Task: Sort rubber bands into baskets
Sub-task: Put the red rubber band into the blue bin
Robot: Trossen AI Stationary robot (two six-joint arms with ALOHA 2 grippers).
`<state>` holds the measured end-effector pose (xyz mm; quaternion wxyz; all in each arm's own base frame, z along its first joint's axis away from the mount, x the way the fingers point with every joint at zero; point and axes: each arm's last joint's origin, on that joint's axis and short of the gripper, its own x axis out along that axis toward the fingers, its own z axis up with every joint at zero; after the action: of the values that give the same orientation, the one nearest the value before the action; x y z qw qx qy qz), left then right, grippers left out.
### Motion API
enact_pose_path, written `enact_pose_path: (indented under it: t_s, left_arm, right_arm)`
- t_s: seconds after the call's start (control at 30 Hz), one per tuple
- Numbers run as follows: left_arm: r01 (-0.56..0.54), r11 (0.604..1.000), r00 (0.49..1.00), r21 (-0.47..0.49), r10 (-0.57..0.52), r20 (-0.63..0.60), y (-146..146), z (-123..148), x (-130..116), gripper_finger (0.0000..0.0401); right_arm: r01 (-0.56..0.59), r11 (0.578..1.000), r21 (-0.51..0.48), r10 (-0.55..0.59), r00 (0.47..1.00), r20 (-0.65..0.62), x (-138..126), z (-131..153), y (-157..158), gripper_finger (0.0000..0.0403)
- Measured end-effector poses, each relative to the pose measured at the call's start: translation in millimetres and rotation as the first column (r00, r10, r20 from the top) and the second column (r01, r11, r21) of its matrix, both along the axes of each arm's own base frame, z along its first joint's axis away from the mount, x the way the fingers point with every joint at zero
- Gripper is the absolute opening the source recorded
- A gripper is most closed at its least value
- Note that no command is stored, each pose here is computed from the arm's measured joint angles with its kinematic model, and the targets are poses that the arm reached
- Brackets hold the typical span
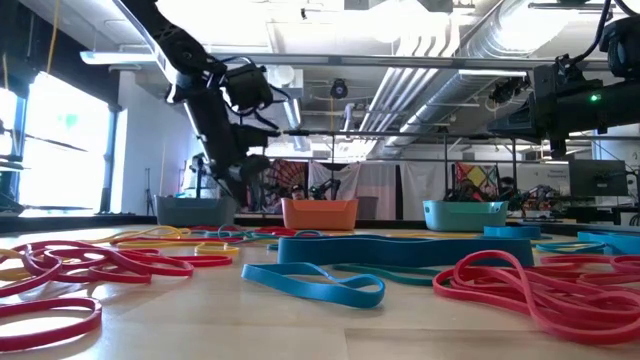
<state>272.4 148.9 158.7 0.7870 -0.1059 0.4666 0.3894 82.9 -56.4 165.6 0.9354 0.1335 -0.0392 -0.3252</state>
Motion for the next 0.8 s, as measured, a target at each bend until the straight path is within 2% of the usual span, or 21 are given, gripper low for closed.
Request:
enact_pose_path:
  t_s: [0.17,0.37,0.5,0.8]
  left_arm:
    - [-0.102,0.991,0.991,-0.091,0.109,0.074,6,-5,-1,0.0055]
    - [-0.197,0.976,0.977,-0.095,0.203,0.059,13,-15,-4,0.0122]
    - [-0.206,0.976,0.976,-0.074,0.21,0.053,13,-16,-4,0.0154]
    - [-0.156,0.982,0.983,-0.104,0.165,0.084,13,-15,-1,0.0155]
  right_arm:
    - [0.0,1.0,0.0,0.0,1.0,0.0,0,0,0,0.0]
    - [0.0,1.0,0.0,0.0,1.0,0.0,0,0,0,0.0]
    - [0.0,1.0,0.0,0.0,1.0,0.0,0,0,0,0.0]
    - [0.0,1.0,0.0,0.0,1.0,0.0,0,0,0,0.0]
